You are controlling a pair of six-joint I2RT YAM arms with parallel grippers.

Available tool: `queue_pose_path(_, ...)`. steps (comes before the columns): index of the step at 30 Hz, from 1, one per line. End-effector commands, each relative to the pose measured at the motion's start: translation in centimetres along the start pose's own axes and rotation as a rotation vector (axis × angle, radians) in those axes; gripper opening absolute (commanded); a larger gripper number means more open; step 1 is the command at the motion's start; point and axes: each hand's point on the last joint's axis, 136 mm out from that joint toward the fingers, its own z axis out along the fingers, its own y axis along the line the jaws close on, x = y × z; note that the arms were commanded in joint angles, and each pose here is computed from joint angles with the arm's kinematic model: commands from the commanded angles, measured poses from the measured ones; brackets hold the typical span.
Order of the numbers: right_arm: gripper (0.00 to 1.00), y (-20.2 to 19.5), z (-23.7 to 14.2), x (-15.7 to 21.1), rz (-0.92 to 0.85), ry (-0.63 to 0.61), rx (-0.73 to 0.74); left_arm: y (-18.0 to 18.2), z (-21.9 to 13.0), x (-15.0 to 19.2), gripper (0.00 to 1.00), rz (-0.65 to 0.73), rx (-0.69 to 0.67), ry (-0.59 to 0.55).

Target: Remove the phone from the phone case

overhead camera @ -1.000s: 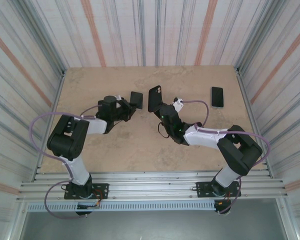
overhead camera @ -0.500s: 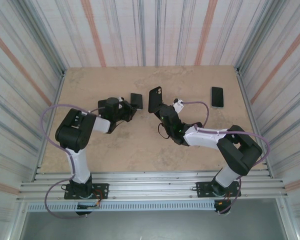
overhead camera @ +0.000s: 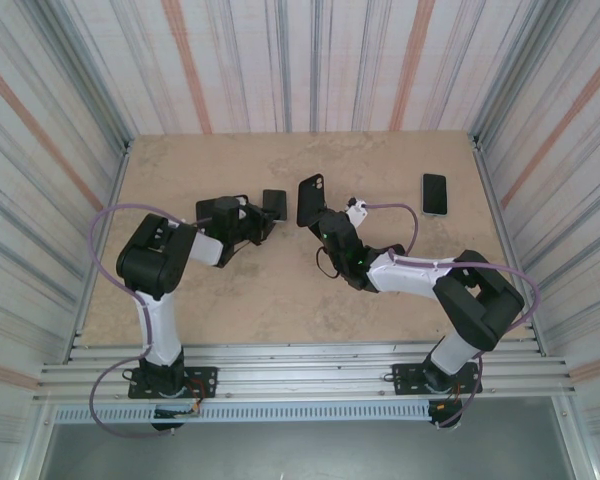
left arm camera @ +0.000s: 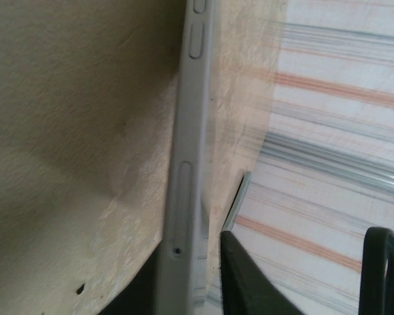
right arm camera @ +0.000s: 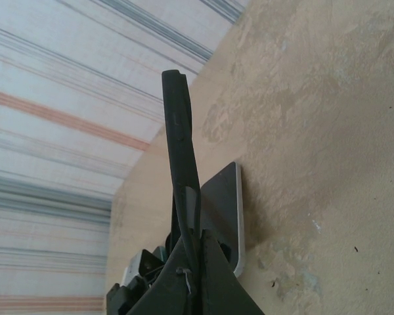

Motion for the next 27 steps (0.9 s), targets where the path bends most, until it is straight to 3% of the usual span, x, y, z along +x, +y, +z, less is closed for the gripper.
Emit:
queue_pose_path(1,0.00,-1.1,0.1,0.5,0.020,0.001,0.019,-1.0,-0.1,0.4,0.31,0.004,-0.007,0.037)
queue_pose_path(11,0.00,-1.6,0.1,0.8,0.021,0.016,0.031,-0.3,-0.7,1.2,0.48,-0.030,-0.144,0.076)
queue_pose_path(27,0.00,-2.1,0.2,1.2,0.012,0.040,0.051,1.9,-2.9,0.8,0.56,-0.072,-0.282,0.027)
